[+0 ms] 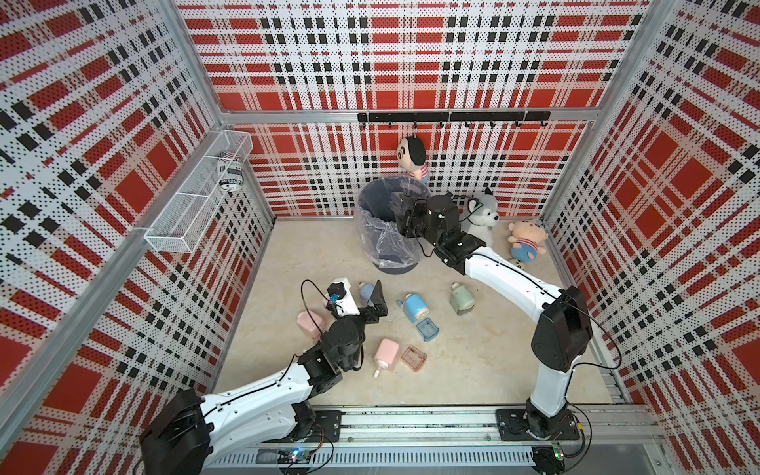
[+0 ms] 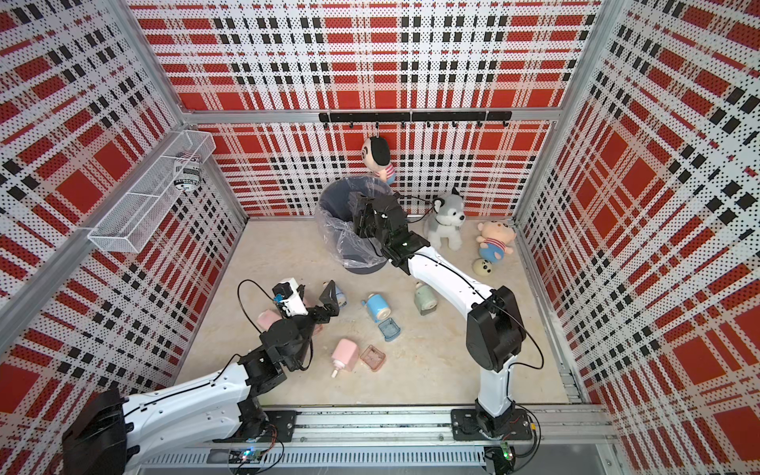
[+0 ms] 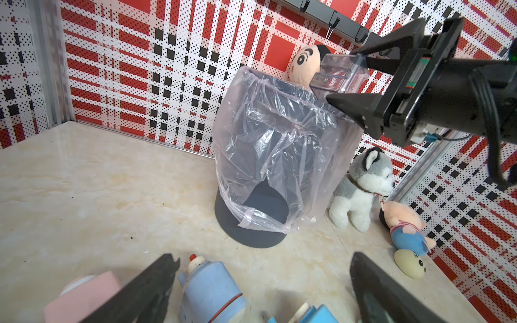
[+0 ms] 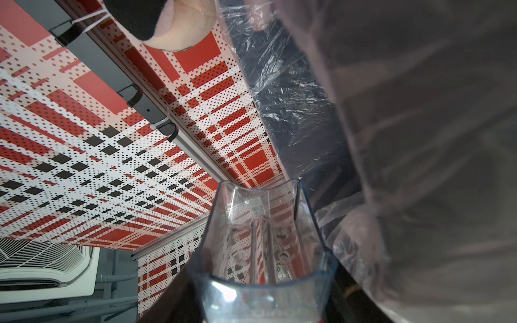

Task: Take out the pencil sharpener tray and clean the shavings
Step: Pour the shavings into the trash bin.

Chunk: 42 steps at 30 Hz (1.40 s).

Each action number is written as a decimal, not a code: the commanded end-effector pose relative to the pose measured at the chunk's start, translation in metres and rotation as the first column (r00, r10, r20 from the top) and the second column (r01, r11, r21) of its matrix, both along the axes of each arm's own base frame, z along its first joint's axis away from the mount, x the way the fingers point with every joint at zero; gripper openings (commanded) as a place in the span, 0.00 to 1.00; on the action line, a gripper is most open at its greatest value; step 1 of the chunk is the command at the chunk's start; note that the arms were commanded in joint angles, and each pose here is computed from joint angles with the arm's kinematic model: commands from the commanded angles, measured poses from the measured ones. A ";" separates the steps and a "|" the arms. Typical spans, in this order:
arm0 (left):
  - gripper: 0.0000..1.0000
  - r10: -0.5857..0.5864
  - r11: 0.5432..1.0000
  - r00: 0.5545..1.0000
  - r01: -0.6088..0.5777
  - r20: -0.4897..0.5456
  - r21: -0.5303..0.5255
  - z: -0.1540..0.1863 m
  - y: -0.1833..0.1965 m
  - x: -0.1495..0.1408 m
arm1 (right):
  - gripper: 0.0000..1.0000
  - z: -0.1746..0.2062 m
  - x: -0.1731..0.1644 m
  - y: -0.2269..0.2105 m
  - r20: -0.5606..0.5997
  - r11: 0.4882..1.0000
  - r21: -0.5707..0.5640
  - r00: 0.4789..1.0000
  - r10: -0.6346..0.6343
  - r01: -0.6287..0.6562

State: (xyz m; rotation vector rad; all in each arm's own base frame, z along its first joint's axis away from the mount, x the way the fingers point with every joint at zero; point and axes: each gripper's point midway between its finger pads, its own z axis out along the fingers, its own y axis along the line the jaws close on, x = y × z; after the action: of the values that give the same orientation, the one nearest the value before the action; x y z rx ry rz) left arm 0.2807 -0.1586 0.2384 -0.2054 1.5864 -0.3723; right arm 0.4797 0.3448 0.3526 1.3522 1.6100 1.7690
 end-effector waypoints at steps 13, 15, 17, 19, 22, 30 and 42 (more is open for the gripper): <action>0.98 0.007 1.000 1.000 -0.007 0.022 -0.014 0.009 0.001 0.000 | 0.52 -0.003 -0.002 -0.002 0.040 0.998 -0.067 0.999 0.021 -0.018; 0.98 0.006 1.000 1.000 -0.006 0.029 -0.017 0.011 0.002 -0.001 | 0.52 0.011 -0.004 -0.004 0.088 0.996 -0.089 0.996 0.029 -0.021; 0.98 0.006 1.000 0.999 -0.006 0.037 -0.024 0.014 0.004 -0.003 | 0.52 0.023 -0.007 -0.006 0.136 0.993 -0.120 0.990 0.038 -0.022; 0.98 0.007 0.999 0.999 -0.005 0.047 -0.037 0.018 0.007 -0.005 | 0.52 0.033 -0.012 -0.009 0.183 0.987 -0.160 0.982 0.051 -0.021; 0.98 0.004 0.998 0.998 0.000 0.063 -0.057 0.023 0.010 -0.009 | 0.52 0.042 -0.022 -0.017 0.256 0.969 -0.248 0.964 0.071 -0.006; 0.98 0.004 0.997 0.997 0.003 0.078 -0.081 0.027 0.015 -0.013 | 0.53 0.070 -0.052 -0.035 0.462 0.903 -0.425 0.872 0.161 0.058; 0.98 -0.027 0.993 0.995 0.037 0.095 -0.112 0.034 0.014 -0.017 | 0.53 0.051 -0.114 -0.067 0.556 0.719 -0.675 0.756 0.344 0.169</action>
State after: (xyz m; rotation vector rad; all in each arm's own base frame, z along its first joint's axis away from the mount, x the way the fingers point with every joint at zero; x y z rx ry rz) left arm 0.2674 -0.1434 0.2701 -0.2578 1.4896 -0.4620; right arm 0.3818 0.2847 0.3945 0.3715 1.6885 1.2977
